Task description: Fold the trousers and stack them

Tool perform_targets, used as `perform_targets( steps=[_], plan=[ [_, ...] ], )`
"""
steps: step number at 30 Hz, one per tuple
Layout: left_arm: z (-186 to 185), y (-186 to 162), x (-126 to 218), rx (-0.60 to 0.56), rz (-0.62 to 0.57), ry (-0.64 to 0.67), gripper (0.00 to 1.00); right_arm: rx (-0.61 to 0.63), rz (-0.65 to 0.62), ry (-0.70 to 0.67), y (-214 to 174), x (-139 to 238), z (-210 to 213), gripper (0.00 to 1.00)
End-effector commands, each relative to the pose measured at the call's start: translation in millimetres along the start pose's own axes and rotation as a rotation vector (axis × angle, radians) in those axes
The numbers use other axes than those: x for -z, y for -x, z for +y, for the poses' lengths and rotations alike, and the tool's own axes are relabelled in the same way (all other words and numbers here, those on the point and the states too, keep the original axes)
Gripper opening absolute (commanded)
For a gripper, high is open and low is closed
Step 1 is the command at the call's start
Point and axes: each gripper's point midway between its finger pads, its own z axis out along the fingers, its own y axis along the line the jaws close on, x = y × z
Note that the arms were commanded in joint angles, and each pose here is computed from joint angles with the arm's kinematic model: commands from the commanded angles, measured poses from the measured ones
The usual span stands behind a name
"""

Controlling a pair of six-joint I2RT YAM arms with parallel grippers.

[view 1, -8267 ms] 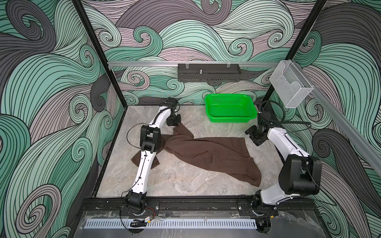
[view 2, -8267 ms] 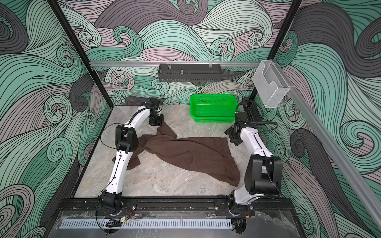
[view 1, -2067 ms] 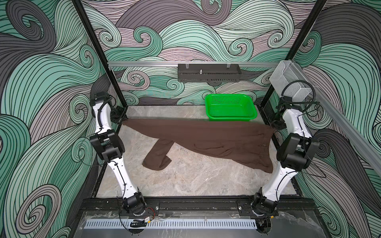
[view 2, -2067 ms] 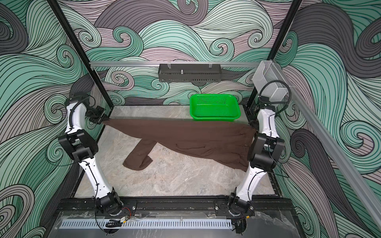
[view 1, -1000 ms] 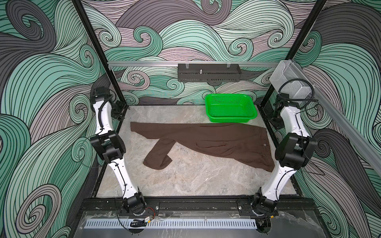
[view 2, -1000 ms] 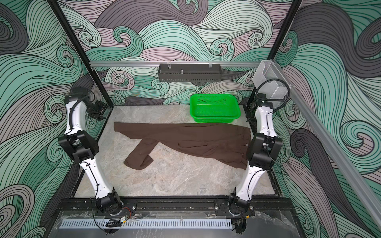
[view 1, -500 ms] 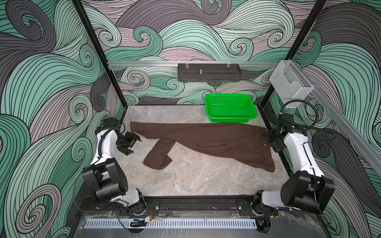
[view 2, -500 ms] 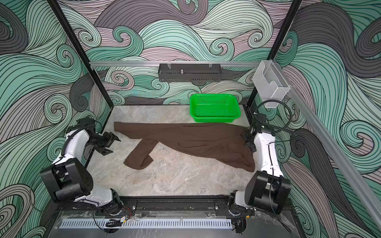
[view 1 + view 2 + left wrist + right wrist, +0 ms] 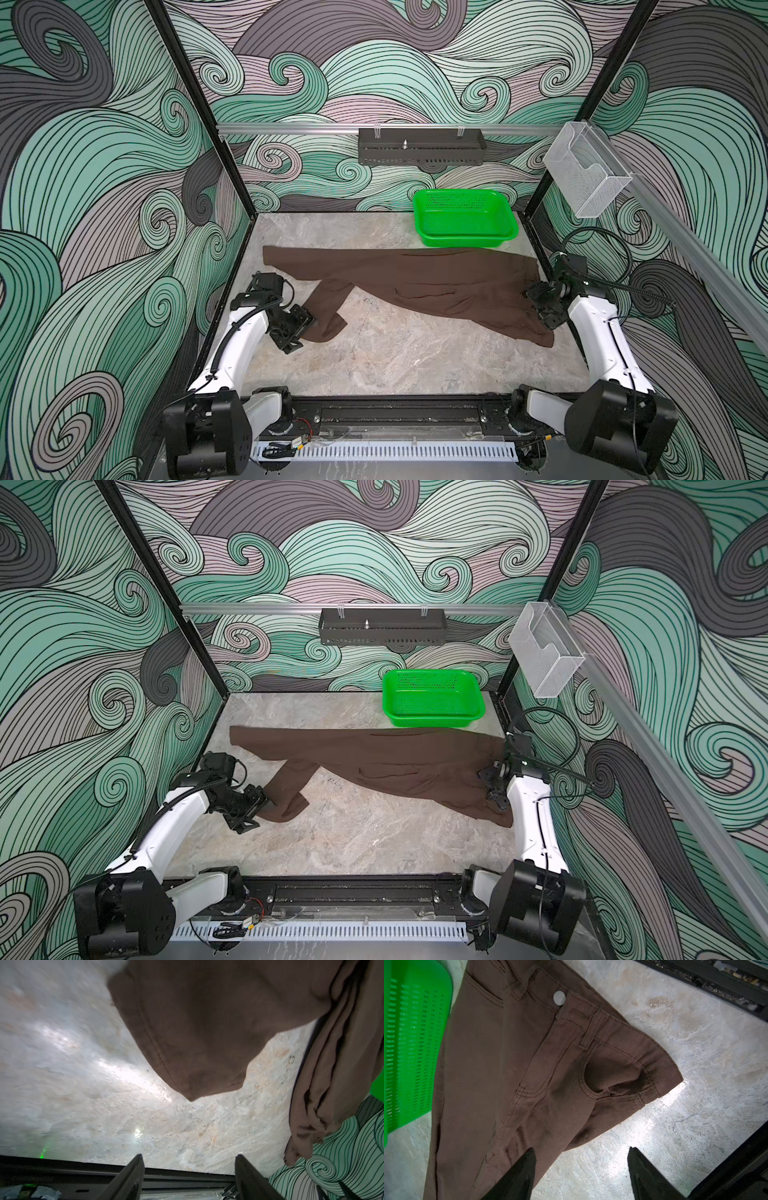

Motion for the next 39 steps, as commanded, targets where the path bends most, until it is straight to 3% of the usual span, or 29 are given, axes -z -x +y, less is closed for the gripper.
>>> perform_targets(
  steps=[1, 4, 10, 20, 26, 30, 32, 36, 39],
  plan=[
    [-25, 0, -3, 0.015, -0.076, -0.022, 0.72, 0.011, 0.004, 0.017, -4, 2, 1, 0.7],
    [-38, 0, -15, -0.018, -0.118, 0.014, 0.71, 0.01, 0.0, 0.019, -4, 1, 0, 0.7],
    [-54, 10, -37, -0.132, -0.19, 0.21, 0.7, 0.023, -0.011, 0.027, -2, 5, 2, 0.7],
    [-54, 20, -75, -0.277, -0.188, 0.497, 0.62, 0.041, -0.023, 0.03, 2, 7, 5, 0.69],
    [-48, 22, -95, -0.326, -0.164, 0.582, 0.54, 0.042, -0.018, 0.028, 2, 5, 5, 0.69],
    [-40, 21, -103, -0.349, -0.145, 0.646, 0.43, 0.043, -0.018, 0.029, 2, 5, 4, 0.69],
    [-35, 22, -101, -0.357, -0.153, 0.667, 0.33, 0.043, -0.021, 0.03, 2, 6, 4, 0.69],
    [-30, 28, -86, -0.392, -0.185, 0.714, 0.0, 0.037, -0.026, 0.023, 3, 5, 1, 0.69],
    [-40, 35, -55, -0.439, -0.263, 0.714, 0.0, 0.014, 0.0, 0.027, -2, 1, -2, 0.71]
  ],
)
